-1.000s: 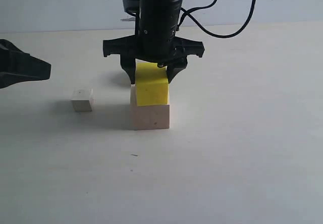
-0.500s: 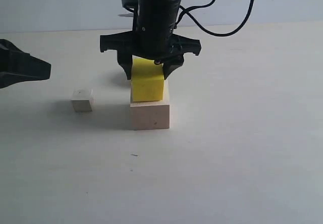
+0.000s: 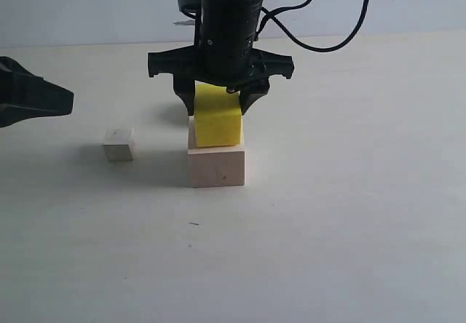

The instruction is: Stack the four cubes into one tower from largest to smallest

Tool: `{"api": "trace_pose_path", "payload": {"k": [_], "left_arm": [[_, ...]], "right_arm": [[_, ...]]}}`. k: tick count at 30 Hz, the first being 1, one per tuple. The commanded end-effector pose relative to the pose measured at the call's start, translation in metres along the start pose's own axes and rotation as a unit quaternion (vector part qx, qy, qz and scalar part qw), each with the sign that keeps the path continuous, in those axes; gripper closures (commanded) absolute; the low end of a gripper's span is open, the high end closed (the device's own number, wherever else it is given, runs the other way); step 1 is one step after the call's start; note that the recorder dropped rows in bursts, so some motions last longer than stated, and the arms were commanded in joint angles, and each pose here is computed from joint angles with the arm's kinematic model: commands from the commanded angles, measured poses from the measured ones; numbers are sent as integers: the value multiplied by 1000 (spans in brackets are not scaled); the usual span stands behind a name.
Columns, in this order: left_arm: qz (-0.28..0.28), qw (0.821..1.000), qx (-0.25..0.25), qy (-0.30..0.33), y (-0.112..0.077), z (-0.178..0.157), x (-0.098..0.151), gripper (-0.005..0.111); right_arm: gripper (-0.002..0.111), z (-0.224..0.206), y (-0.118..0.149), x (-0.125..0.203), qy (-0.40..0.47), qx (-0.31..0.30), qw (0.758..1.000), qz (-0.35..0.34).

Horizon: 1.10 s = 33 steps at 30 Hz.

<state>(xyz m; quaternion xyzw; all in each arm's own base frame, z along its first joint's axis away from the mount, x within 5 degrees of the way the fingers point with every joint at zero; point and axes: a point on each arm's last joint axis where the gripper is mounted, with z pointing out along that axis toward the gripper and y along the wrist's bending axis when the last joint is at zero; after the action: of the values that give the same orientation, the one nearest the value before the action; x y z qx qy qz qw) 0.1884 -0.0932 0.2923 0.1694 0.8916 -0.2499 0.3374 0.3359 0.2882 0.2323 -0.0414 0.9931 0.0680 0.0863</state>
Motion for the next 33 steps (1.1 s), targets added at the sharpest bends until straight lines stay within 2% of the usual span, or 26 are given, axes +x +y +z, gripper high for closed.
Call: {"api": "trace_pose_path", "payload": {"k": [1, 2, 4, 6, 33], "left_arm": [[-1, 1000, -1, -5, 0, -2, 0, 107], [-1, 1000, -1, -5, 0, -2, 0, 107], [-1, 1000, -1, -5, 0, -2, 0, 107], [-1, 1000, -1, -5, 0, -2, 0, 107], [-1, 1000, -1, -5, 0, -2, 0, 107]], "right_arm": [[70, -5, 0, 0, -5, -4, 1000, 1], [59, -5, 0, 0, -5, -4, 1000, 1], [45, -5, 0, 0, -5, -4, 1000, 1], [38, -5, 0, 0, -5, -4, 1000, 1], [38, -6, 3, 6, 25, -20, 999, 28]]}}
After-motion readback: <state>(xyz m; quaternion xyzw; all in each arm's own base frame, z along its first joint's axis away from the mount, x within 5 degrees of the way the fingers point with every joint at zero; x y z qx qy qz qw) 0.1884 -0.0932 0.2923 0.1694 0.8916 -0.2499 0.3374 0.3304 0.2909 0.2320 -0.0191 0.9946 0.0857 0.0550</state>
